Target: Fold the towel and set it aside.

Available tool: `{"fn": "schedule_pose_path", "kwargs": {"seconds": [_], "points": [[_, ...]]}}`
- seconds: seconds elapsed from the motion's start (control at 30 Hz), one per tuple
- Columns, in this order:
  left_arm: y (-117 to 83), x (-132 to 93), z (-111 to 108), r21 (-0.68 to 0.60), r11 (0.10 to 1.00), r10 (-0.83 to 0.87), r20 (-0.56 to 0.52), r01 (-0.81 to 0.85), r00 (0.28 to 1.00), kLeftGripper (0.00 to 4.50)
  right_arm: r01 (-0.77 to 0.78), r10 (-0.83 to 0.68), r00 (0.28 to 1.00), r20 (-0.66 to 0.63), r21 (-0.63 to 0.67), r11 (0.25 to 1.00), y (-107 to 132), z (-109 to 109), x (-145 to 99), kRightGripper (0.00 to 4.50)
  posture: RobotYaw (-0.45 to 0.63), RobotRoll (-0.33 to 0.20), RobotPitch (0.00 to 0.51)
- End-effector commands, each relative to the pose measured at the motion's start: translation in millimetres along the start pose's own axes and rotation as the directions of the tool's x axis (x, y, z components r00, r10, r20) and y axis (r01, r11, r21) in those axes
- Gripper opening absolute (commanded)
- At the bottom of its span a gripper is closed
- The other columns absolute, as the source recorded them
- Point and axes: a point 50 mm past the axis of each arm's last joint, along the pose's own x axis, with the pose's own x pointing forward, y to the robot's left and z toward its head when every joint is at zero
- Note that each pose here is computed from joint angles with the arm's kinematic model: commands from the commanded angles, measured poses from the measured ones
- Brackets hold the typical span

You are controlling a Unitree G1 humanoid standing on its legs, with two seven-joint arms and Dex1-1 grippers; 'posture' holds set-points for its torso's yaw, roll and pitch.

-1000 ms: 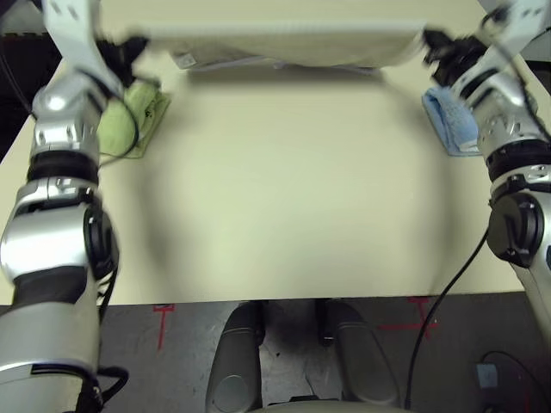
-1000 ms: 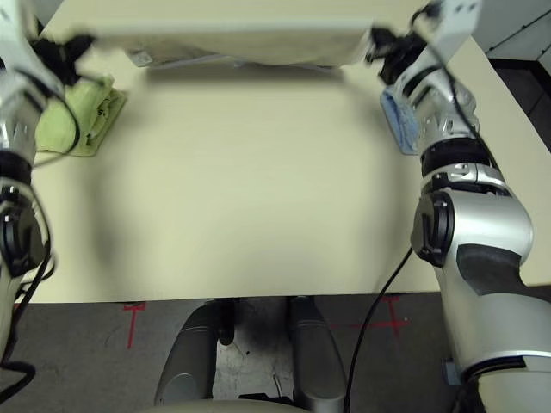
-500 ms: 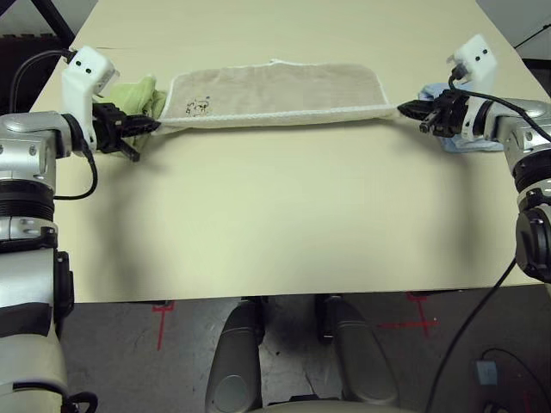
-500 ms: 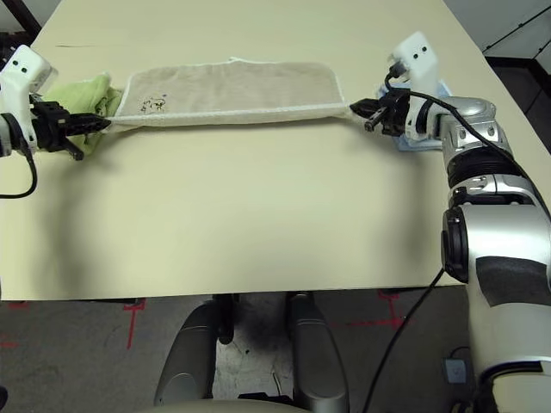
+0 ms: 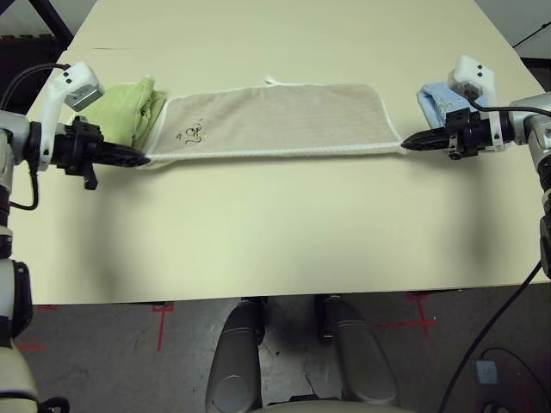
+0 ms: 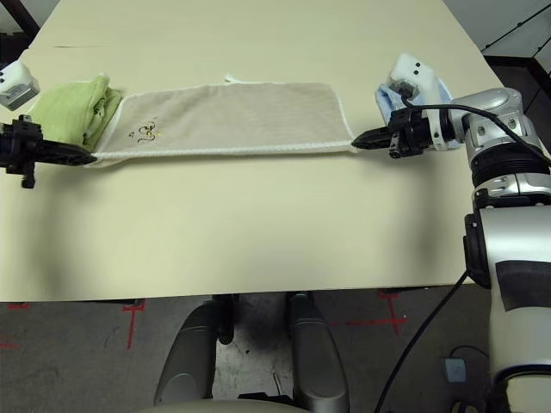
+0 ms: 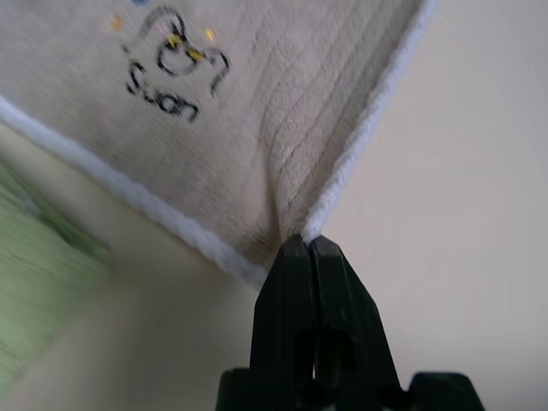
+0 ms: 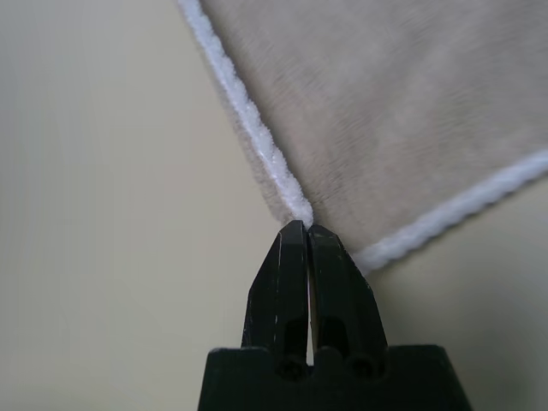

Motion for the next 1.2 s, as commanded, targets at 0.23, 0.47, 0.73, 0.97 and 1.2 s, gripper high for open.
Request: {"fn": "schedule_pose_path", "kwargs": {"seconds": [0.23, 0.47, 0.73, 0.97, 1.2], "points": [[-7, -6, -14, 0.042, 0.998, -0.047, -0.098, 0.051, 0.994, 0.03, -0.076, 0.079, 0.994, -0.077, 0.046, 0.996, 15, -18, -12, 0.0, -0.04, 0.0, 0.272], [-22, -3, -13, -0.017, 0.987, -0.16, -0.084, 0.159, 0.984, 0.03, -0.147, 0.152, 0.986, -0.065, 0.077, 0.986, 26, -18, -13, 0.0, -0.04, 0.0, 0.279], [-31, -9, -18, -0.038, 0.978, -0.208, -0.103, 0.206, 0.973, 0.03, -0.244, 0.251, 0.965, -0.072, 0.096, 0.965, 45, -21, -15, 0.0, -0.05, 0.0, 0.272], [-41, -9, -22, -0.048, 0.968, -0.251, -0.125, 0.247, 0.96, 0.03, -0.258, 0.266, 0.961, -0.081, 0.101, 0.961, 48, -24, -16, 0.0, -0.05, 0.0, 0.27], [-47, -10, -19, -0.055, 0.962, -0.273, -0.13, 0.268, 0.953, 0.03, -0.275, 0.285, 0.953, -0.098, 0.107, 0.955, 52, -27, -17, 0.0, -0.05, 0.0, 0.268]]}}
